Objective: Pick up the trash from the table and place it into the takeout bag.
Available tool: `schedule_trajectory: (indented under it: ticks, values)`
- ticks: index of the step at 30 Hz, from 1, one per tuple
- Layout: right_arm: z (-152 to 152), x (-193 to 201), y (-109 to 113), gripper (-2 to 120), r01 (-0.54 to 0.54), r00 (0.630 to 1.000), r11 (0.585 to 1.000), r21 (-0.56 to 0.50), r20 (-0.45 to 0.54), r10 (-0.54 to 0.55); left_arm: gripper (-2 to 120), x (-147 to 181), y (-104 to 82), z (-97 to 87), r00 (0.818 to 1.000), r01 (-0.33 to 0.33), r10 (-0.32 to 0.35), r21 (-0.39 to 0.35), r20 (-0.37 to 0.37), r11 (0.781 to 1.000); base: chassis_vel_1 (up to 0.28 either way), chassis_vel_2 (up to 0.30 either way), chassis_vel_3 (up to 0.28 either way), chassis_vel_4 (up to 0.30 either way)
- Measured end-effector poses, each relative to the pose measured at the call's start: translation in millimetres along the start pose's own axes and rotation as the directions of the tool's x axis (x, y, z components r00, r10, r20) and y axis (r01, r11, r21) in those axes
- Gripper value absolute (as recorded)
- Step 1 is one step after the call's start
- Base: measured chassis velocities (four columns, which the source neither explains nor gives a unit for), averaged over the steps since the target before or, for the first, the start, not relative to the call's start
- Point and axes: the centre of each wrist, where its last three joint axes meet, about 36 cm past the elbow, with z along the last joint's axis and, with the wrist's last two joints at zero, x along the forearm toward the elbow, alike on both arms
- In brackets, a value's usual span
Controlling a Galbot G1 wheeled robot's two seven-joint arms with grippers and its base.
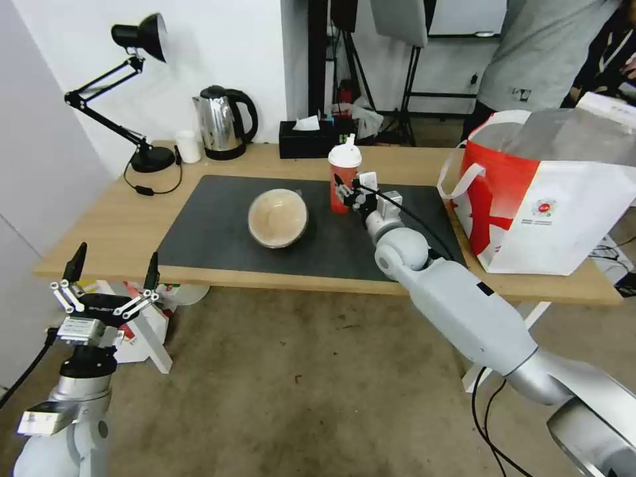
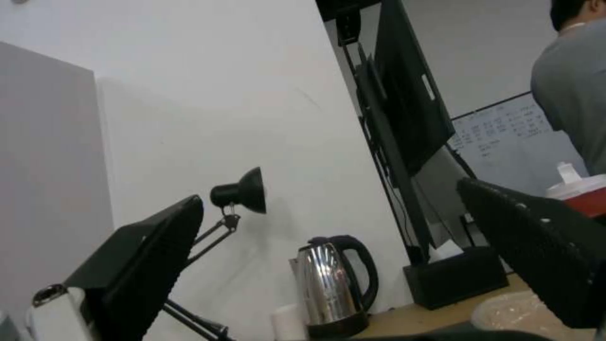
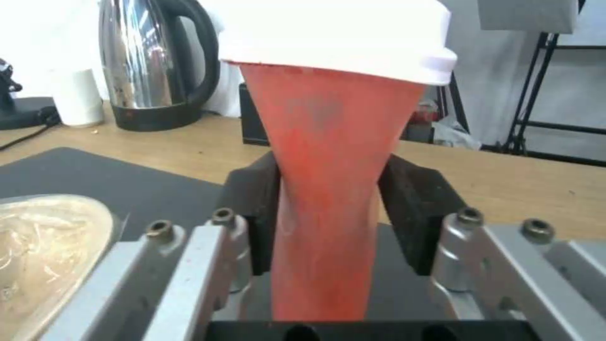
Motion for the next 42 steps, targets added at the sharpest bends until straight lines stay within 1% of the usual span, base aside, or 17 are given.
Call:
schedule_trajectory:
  ticks: [2,3,6,7,12,18,21,22,25,26,28,29,32,34,37,39,42]
  values:
    - [0.2,0.5,-0.7,28,-0.002,1.000,1.000,-0.002,-0.001,0.002,100,-0.3,0.1,-0.1,1.000,0.000,0.000,0.000,0.001,1.000,0.000,0.000,0.000,0.000]
    - [0.2,0.5,-0.7,28,-0.002,1.000,1.000,-0.002,-0.001,0.002,100,-0.3,0.1,-0.1,1.000,0.000,0.000,0.000,0.001,1.000,0.000,0.000,0.000,0.000]
    - [-1.1,1.9,-0.6,18,0.002,1.000,1.000,-0.003,0.002,-0.002,100,-1.5,-0.4,0.1,1.000,0.000,0.000,0.001,0.004,1.000,0.000,0.000,0.000,0.000]
    - [-1.1,1.9,-0.6,18,0.002,1.000,1.000,-0.003,0.002,-0.002,100,-1.5,-0.4,0.1,1.000,0.000,0.000,0.001,0.004,1.000,0.000,0.000,0.000,0.000]
    - [-3.8,5.7,-1.0,8,0.007,1.000,1.000,-0.002,0.009,-0.007,100,-2.5,-0.8,0.2,1.000,-0.001,0.001,0.003,0.006,1.000,0.000,0.000,0.000,0.000]
    - [-6.7,8.7,-3.0,4,0.008,1.000,1.000,0.001,0.014,-0.008,100,-3.1,-0.8,0.3,1.000,-0.001,0.001,0.003,0.007,1.000,0.000,0.000,0.000,0.000]
    - [-18.7,19.1,-15.7,4,0.009,1.000,1.000,0.022,0.029,-0.010,100,-4.2,-0.9,0.9,1.000,0.000,0.000,0.004,0.009,1.000,0.000,0.000,0.000,0.000]
    - [-18.7,19.1,-15.7,4,0.009,1.000,1.000,0.022,0.029,-0.010,100,-4.2,-0.9,0.9,1.000,0.000,0.000,0.004,0.009,1.000,0.000,0.000,0.000,0.000]
    - [-33.7,56.0,-41.6,4,0.024,0.999,0.995,0.093,0.036,-0.027,100,-5.2,0.4,2.0,1.000,0.000,0.000,-0.002,0.009,1.000,0.000,0.000,0.000,0.000]
    - [-33.7,56.0,-41.6,4,0.024,0.999,0.995,0.093,0.036,-0.027,100,-5.2,0.4,2.0,1.000,0.000,0.000,-0.002,0.009,1.000,0.000,0.000,0.000,0.000]
    - [-45.2,94.0,-51.8,4,0.048,0.998,0.990,0.130,0.036,-0.053,100,-5.6,0.1,2.3,1.000,-0.002,0.002,-0.002,0.008,1.000,0.000,0.000,0.000,0.000]
    - [-45.2,94.0,-51.8,4,0.048,0.998,0.990,0.130,0.036,-0.053,100,-5.6,0.1,2.3,1.000,-0.002,0.002,-0.002,0.008,1.000,0.000,0.000,0.000,0.000]
    - [-48.6,130.4,-52.6,4,0.066,0.997,0.989,0.135,0.035,-0.071,100,-6.3,-0.9,2.7,1.000,-0.005,0.005,-0.001,0.009,1.000,0.000,0.000,0.000,0.000]
    - [-47.3,141.6,-51.8,4,0.067,0.997,0.990,0.127,0.033,-0.072,100,-6.7,-1.1,2.8,1.000,-0.006,0.006,0.000,0.010,1.000,0.000,0.000,0.000,0.000]
    - [-38.8,176.2,-43.9,4,0.056,0.997,0.994,0.098,0.042,-0.061,100,-8.7,-1.6,3.2,1.000,-0.006,0.006,0.001,0.015,1.000,0.000,0.000,0.000,0.000]
    - [-37.9,186.2,-42.1,4,0.045,0.997,0.995,0.092,0.063,-0.051,100,-9.2,-1.9,3.8,1.000,-0.006,0.006,0.002,0.015,1.000,0.000,0.000,0.000,0.000]
    - [-28.7,215.4,-29.9,3,0.043,0.995,0.997,0.067,0.083,-0.049,100,-10.0,-3.1,4.8,1.000,-0.007,0.006,0.006,0.016,1.000,0.000,0.000,0.000,0.000]
